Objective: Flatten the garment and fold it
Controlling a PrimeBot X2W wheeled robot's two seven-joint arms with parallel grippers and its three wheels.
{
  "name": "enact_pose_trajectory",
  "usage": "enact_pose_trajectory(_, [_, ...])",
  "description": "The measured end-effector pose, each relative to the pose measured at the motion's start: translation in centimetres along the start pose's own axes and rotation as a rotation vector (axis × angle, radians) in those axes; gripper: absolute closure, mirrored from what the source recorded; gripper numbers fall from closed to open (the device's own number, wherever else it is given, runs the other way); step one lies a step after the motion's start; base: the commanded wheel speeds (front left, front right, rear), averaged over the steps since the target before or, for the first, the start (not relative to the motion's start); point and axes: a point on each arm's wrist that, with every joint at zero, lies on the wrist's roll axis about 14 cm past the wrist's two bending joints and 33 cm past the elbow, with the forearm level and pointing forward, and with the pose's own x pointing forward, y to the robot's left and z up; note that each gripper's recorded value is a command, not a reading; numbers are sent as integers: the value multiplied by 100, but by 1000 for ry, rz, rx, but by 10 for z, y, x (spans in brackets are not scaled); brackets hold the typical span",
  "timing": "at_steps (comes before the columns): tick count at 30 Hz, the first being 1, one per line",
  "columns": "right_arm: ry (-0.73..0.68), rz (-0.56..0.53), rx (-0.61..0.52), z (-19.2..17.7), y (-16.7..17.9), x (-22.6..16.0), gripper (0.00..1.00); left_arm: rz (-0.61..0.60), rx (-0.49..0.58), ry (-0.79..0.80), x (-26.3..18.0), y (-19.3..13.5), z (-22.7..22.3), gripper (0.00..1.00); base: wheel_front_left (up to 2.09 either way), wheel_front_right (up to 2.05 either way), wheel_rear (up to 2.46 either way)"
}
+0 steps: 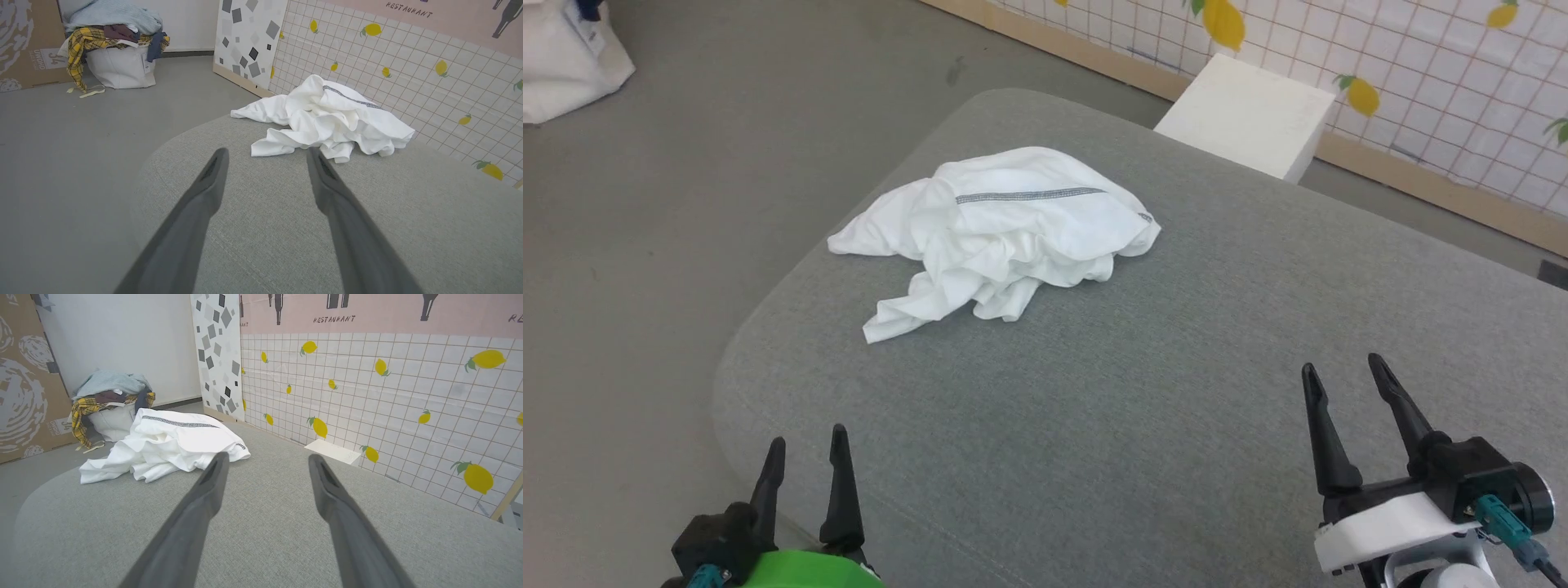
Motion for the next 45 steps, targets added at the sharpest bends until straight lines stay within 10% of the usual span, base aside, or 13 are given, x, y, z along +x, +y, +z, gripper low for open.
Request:
enact_pose_trajectory(26, [4, 28, 17, -8, 8, 5, 0, -14, 29, -42, 1, -4, 12, 0, 0, 0, 0])
enact_pose_trajectory(38, [23, 29, 20, -27, 0, 18, 0, -270, 213, -344, 84, -62, 156, 0, 0, 0, 0])
enact_pose_trajectory(45, [2, 48, 17, -38, -2, 40, 0, -338, 320, -241, 154, -81, 168, 0, 0, 0, 0])
